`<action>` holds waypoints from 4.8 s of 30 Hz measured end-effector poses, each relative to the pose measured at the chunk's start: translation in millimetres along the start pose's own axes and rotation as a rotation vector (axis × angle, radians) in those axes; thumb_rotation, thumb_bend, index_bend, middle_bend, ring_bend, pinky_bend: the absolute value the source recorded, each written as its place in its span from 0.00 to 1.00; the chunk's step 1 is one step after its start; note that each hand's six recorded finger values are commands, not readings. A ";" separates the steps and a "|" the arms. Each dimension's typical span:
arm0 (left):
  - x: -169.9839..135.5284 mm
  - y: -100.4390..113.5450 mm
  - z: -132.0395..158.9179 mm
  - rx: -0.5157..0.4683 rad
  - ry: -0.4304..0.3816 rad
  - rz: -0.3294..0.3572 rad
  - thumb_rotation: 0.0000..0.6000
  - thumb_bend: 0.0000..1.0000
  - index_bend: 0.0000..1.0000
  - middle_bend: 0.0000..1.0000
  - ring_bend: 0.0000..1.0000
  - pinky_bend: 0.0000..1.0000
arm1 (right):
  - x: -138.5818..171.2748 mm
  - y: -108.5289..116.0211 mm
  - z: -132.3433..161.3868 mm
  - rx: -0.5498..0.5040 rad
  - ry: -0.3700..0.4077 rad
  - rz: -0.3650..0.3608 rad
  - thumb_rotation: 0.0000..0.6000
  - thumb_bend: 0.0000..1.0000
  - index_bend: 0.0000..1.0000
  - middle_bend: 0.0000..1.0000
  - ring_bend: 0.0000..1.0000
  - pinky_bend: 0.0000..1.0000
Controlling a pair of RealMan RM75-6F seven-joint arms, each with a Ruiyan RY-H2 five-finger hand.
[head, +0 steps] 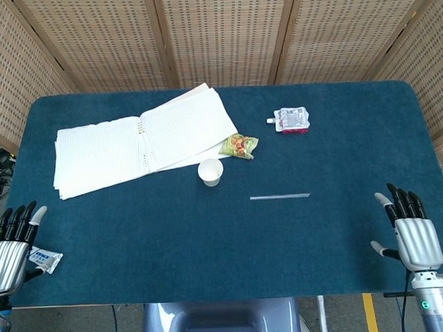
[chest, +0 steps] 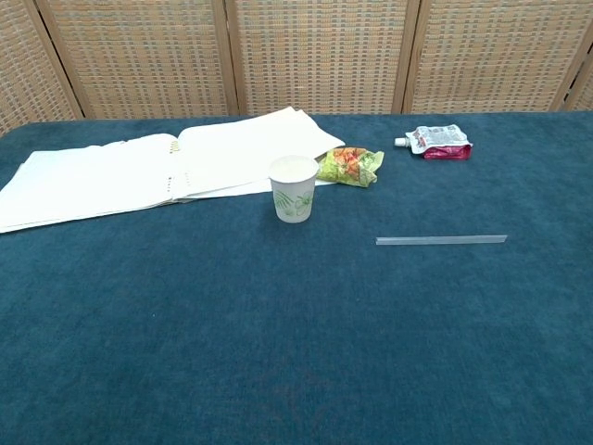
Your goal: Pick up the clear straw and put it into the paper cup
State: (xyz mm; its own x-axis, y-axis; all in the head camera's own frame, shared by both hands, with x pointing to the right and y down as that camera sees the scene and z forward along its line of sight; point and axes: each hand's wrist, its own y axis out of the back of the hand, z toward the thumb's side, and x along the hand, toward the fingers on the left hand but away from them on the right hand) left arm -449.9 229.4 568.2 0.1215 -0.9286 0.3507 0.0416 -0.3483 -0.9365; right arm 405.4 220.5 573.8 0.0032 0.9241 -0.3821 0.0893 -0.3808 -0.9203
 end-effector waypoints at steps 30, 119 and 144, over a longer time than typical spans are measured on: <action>10.9 -15.8 -9.9 -0.008 0.028 -0.053 1.00 0.08 0.00 0.00 0.00 0.00 | -130.2 -82.6 160.3 -0.114 0.089 0.162 1.00 0.39 0.49 0.17 0.00 0.01; 20.5 -31.5 -10.1 -0.039 0.027 -0.105 1.00 0.08 0.00 0.00 0.00 0.00 | -188.3 -56.4 202.0 -0.713 0.062 0.245 1.00 0.56 0.57 0.22 0.01 0.01; 25.8 -44.9 -14.1 -0.045 0.042 -0.150 1.00 0.08 0.00 0.00 0.00 0.00 | -227.9 -22.6 266.5 -1.585 0.179 0.200 1.00 0.54 0.64 0.22 0.00 0.00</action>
State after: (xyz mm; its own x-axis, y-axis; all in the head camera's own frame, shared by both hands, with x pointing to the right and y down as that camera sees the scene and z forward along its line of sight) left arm -462.5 219.3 619.4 0.0758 -0.8697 0.4878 0.0118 -0.4884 -0.8726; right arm 137.2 10.2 659.3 0.2416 0.9009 -0.3606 0.9641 -0.1808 0.1945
